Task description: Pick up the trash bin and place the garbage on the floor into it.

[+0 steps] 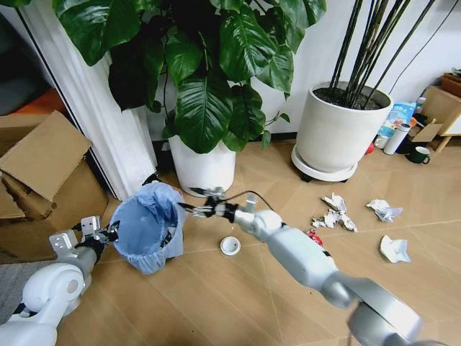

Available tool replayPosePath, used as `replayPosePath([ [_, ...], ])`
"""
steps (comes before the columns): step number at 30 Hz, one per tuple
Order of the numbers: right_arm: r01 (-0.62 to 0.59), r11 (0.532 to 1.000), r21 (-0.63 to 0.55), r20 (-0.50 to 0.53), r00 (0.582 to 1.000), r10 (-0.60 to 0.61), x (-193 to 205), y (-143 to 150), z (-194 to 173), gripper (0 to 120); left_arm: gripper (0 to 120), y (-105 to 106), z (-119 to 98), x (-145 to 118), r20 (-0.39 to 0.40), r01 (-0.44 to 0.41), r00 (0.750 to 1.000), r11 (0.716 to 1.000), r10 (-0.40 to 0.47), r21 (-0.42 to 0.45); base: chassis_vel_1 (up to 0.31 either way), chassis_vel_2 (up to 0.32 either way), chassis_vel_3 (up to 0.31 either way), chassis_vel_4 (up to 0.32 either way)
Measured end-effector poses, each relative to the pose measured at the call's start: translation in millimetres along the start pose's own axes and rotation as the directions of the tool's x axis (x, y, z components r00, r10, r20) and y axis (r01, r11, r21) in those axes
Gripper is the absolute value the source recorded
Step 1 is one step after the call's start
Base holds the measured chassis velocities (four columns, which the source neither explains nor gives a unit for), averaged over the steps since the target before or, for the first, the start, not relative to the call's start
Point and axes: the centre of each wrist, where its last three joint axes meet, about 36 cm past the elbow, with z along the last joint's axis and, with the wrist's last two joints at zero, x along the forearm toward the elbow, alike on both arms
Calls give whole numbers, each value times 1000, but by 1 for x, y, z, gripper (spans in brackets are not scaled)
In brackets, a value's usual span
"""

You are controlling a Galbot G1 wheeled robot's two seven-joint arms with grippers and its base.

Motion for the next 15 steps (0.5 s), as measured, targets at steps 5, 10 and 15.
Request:
replayPosePath([
  [5,-88,995,-57,-178,981,77,39,-9,17,100,0,1,-4,-2,8,3,1000,1000,-3,1,0,0,0,0],
  [10,-181,975,-126,-338,932,129,48,-13,24,100,0,2,-1,-4,5,3,1000,1000,-3,6,0,0,0,0],
  [15,-241,958,-156,-447,882,150,37,-6,28,100,0,1,3,-5,3,4,1000,1000,-4,9,0,0,0,0],
])
